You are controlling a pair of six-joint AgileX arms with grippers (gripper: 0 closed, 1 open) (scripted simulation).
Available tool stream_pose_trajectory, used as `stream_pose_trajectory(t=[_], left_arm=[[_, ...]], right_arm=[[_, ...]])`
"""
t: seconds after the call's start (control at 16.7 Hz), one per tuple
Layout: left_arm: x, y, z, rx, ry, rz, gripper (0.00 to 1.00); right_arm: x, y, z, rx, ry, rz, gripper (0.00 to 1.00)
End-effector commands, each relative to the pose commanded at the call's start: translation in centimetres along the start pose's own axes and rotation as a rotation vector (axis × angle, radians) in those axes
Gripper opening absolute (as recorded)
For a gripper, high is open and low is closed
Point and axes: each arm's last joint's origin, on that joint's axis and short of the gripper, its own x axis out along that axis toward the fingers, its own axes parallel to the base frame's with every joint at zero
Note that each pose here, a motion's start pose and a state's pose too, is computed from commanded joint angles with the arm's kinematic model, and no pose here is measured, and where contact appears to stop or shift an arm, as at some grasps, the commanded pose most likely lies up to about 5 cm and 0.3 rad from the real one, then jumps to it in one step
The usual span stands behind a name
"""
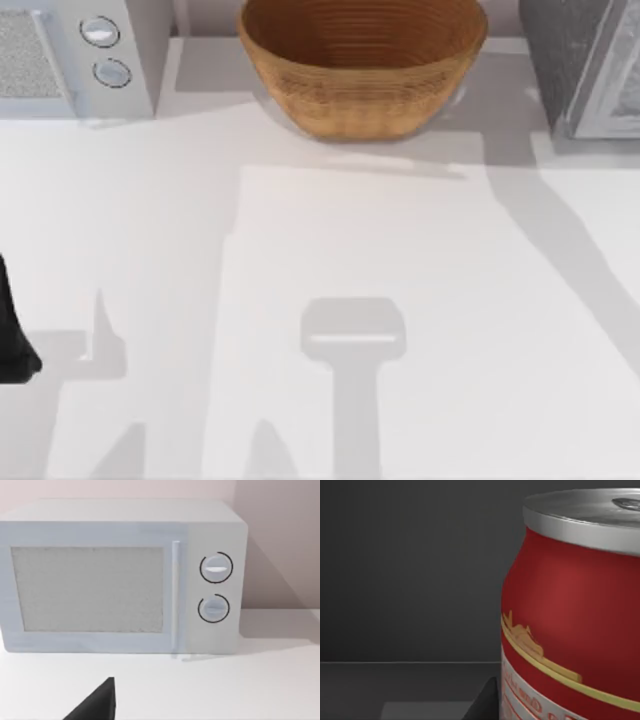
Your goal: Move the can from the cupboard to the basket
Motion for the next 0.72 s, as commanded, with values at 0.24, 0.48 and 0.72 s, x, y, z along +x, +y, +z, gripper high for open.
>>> stream_pose_trajectory(t=[0.24, 0.48, 0.72], left_arm=[[0.0, 0.0, 0.0, 0.0, 0.0, 0.0, 1.0], [0.0, 0.0, 0.0, 0.0, 0.0, 0.0, 1.0], [0.0, 0.0, 0.0, 0.0, 0.0, 0.0, 1.0]], right_arm=[[-0.2, -0.4, -0.1, 0.005, -0.004, 0.0, 0.0], [-2.2, -2.5, -1.2, 0.016, -0.025, 0.004, 0.0], [-4.7, -5.3, -5.3, 0.006, -0.008, 0.003, 0.0]])
